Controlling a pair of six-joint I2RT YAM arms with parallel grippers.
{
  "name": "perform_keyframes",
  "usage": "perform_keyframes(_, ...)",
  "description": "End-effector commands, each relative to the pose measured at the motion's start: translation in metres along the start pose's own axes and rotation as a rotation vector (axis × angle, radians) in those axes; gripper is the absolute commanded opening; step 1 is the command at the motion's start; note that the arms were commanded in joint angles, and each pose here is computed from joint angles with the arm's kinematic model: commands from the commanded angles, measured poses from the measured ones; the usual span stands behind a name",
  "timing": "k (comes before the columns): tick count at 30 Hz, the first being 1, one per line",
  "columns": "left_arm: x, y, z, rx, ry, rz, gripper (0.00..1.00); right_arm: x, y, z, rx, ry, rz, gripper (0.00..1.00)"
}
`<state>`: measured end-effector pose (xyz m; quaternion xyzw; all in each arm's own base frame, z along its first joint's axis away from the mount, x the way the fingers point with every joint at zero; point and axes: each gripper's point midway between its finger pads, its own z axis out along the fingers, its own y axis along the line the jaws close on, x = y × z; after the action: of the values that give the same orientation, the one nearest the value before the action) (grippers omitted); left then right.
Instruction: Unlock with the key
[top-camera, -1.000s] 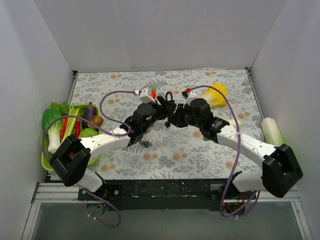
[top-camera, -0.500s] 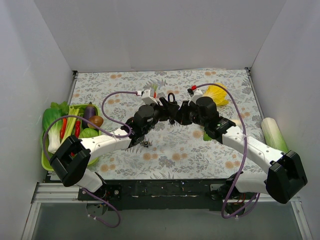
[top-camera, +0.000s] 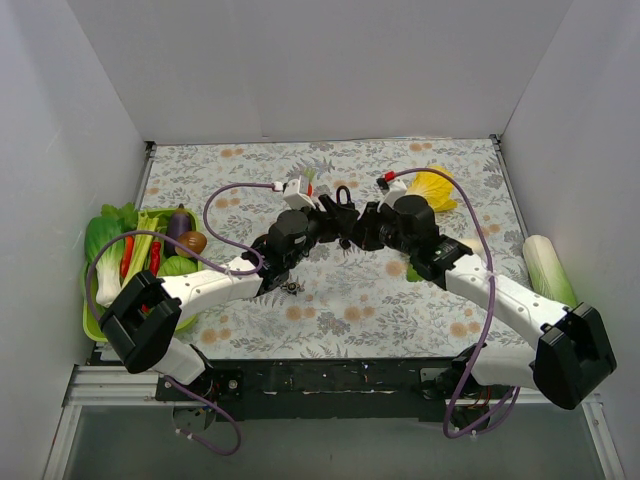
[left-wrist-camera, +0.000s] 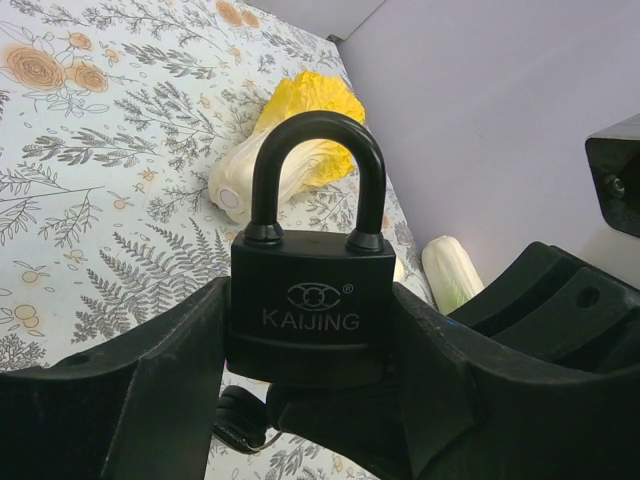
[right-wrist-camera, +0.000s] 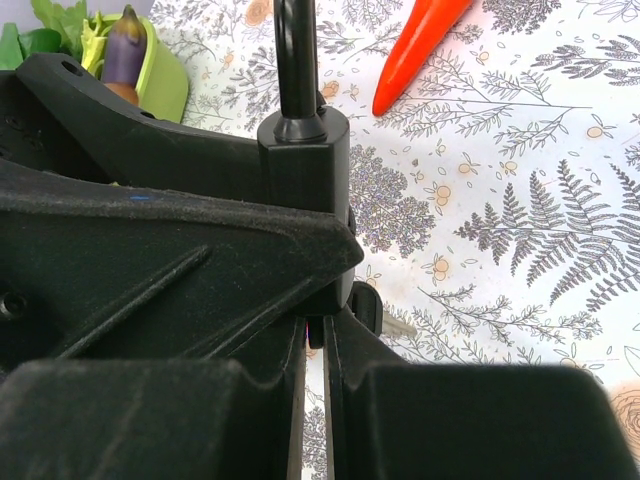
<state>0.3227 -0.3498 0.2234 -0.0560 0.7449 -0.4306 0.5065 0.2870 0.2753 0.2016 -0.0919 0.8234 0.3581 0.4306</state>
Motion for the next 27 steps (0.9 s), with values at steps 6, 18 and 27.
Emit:
perform_keyframes(6,0.052,-0.019,-0.03,0.083,0.219,0.038,0.0,-0.135,-0.003,-0.041,0.037,-0.572,0.024,0.01)
perform_keyframes(18,0.057,-0.023,-0.03,0.111,0.241,0.034,0.0,-0.139,-0.003,-0.069,-0.016,-0.704,0.032,0.01)
perform_keyframes(27,0.062,-0.023,-0.029,0.117,0.259,0.038,0.0,-0.137,-0.001,-0.073,-0.033,-0.717,0.028,0.01)
